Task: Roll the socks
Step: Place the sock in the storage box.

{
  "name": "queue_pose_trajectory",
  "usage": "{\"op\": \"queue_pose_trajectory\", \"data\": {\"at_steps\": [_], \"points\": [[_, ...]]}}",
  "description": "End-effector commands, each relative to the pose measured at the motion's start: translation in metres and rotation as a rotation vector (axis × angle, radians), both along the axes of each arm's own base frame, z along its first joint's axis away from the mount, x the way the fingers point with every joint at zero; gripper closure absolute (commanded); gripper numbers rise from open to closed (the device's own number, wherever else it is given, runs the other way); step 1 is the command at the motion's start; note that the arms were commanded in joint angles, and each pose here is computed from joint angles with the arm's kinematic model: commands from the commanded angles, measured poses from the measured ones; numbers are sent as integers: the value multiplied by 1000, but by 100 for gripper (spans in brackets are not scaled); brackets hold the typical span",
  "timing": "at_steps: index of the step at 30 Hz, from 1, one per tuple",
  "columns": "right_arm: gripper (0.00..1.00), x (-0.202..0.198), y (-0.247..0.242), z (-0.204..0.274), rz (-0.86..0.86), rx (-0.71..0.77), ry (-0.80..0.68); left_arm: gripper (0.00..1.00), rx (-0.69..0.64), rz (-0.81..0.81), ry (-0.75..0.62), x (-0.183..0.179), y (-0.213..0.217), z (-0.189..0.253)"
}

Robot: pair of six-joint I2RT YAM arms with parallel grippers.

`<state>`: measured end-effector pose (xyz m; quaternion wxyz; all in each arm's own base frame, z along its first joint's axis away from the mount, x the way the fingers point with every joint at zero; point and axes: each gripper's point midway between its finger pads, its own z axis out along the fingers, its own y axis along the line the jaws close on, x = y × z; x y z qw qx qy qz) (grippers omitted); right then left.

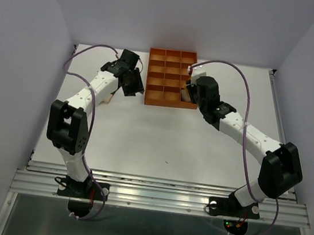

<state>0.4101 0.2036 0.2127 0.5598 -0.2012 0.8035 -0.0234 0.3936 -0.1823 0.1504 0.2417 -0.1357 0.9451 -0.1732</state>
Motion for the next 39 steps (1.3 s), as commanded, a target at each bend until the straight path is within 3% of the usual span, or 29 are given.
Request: {"op": "queue_pose_trajectory", "data": {"at_steps": [1, 4, 15, 24, 32, 39], "points": [[99, 37, -13, 35, -55, -134, -127, 50, 134, 194, -194, 29, 43, 37], [99, 61, -3, 35, -38, -182, -140, 49, 100, 159, -253, 42, 33, 47], [99, 114, 19, 11, -2, -308, -160, 49, 130, 133, -211, 78, 20, 9], [99, 121, 28, -19, 13, -306, -116, 50, 66, -10, -189, 93, -12, -24], [99, 123, 35, -31, 38, -293, -98, 51, 91, -62, -157, 97, -20, -54], [99, 121, 44, -40, 87, -272, -80, 58, 140, -119, -157, 106, -21, -68]]}}
